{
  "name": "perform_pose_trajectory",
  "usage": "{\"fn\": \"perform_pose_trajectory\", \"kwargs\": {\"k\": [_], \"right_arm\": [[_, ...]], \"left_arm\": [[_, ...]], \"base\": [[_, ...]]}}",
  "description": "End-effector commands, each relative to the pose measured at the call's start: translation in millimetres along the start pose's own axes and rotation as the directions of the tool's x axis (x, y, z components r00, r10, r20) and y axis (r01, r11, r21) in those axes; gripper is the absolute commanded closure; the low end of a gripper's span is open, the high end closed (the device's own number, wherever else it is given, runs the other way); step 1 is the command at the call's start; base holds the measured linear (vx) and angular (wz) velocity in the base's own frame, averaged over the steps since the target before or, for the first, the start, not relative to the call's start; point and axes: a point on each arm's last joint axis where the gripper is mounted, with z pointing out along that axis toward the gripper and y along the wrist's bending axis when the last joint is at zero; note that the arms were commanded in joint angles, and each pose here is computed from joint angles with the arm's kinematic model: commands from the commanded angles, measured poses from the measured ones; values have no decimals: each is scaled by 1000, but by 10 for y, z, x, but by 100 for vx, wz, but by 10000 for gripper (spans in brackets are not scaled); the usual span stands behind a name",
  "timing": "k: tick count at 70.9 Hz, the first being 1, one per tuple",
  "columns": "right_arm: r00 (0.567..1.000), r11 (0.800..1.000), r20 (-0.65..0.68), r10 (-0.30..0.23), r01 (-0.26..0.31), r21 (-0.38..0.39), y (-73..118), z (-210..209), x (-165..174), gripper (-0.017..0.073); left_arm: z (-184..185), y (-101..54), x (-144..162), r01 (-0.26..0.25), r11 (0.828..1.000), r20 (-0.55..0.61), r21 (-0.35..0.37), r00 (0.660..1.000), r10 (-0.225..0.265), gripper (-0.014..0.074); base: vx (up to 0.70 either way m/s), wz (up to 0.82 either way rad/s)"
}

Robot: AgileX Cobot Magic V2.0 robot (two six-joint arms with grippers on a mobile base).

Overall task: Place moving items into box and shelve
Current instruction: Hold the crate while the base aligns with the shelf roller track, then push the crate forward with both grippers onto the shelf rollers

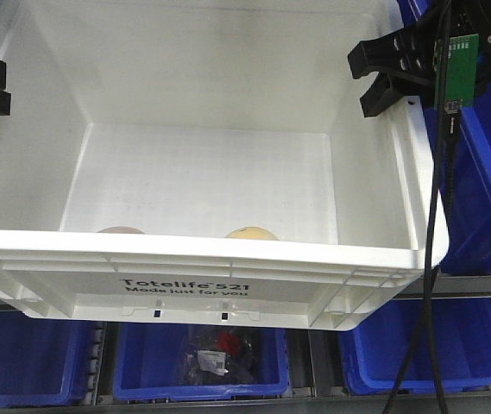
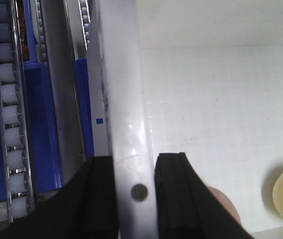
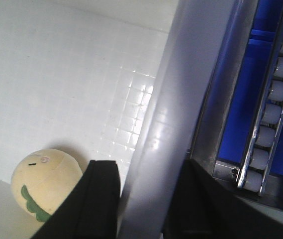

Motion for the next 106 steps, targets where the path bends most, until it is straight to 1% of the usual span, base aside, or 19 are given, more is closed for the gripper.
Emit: {"fn": "perform_pose_trajectory", "kwargs": {"k": [1,31,52,69,74,86,94,106], "right_arm": [[990,989,137,-11,31,-145,197,-329,-17,562],[990,989,137,-11,31,-145,197,-329,-17,562],[988,989,152,-9,31,-143,194,-307,-44,562],[989,995,143,-26,40,-96,144,-156,-118,562],[986,995,165,-36,50,-81,132,-136,-149,562],[964,993,256,-79,99,-65,130,-139,-236,562],[944,992,321,-83,108,-60,134,-156,-295,562],[932,992,353,-83,110,-57,130,-101,-359,562]], "left_arm": [[-247,-162,-165,28,992,203,126,978,-53,598],[-248,-162,-171,28,991,209,127,976,-54,598],[-181,-154,-178,33,992,183,125,982,-55,598],[-4,-125,-219,44,992,149,115,987,-61,598],[57,-115,-246,36,993,151,110,987,-52,598],[208,-90,-312,5,995,161,98,987,-21,598],[292,-76,-344,-14,996,167,90,986,-2,598],[387,-58,-390,-9,996,182,85,983,-7,598]], "base": [[0,0],[0,0],[0,0],[0,0],[0,0],[0,0],[0,0],[0,0]]}}
